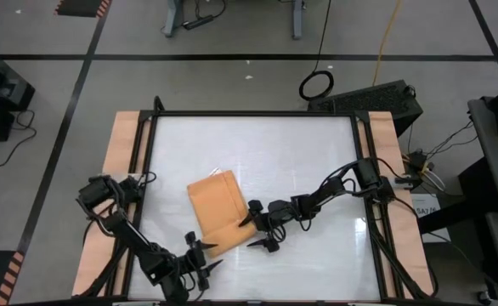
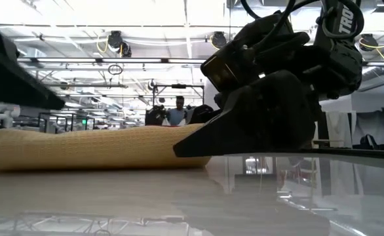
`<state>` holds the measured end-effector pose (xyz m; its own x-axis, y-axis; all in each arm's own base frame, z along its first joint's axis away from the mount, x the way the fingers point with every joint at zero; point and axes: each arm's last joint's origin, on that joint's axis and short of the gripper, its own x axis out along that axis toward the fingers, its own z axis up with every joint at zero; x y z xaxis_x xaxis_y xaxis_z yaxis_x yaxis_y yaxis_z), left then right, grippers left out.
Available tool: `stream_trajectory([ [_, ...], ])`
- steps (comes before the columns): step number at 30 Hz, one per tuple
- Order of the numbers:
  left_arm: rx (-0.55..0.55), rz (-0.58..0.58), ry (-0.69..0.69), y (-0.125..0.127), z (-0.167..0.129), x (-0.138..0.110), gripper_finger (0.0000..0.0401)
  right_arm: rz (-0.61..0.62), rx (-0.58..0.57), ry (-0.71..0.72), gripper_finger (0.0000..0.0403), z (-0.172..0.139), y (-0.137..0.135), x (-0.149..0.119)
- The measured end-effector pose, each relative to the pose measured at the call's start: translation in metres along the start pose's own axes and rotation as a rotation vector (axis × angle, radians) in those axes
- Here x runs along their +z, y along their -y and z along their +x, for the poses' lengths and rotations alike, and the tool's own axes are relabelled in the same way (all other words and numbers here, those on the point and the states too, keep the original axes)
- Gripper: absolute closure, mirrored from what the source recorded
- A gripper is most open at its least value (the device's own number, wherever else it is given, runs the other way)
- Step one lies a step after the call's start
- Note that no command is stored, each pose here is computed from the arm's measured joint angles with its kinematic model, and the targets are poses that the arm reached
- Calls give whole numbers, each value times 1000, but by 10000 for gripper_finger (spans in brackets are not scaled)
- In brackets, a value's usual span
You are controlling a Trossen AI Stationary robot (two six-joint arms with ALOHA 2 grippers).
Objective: Roll towel
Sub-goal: Roll the yellow towel
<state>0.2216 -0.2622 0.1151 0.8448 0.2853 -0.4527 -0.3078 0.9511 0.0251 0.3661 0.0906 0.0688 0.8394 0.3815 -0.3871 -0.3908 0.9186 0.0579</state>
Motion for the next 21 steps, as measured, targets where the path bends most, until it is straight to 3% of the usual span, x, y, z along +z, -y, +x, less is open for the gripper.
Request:
stream_trajectory([
  [7,52,63,-36,-5,5,-15,109,4,1,-4,51,0,0,0],
  [12,88,131,-91,-13,6,-18,106,12,-1,-8,51,0,0,-1],
  [21,97,93,-202,-21,17,-17,110,13,-24,-12,51,0,1,-2],
])
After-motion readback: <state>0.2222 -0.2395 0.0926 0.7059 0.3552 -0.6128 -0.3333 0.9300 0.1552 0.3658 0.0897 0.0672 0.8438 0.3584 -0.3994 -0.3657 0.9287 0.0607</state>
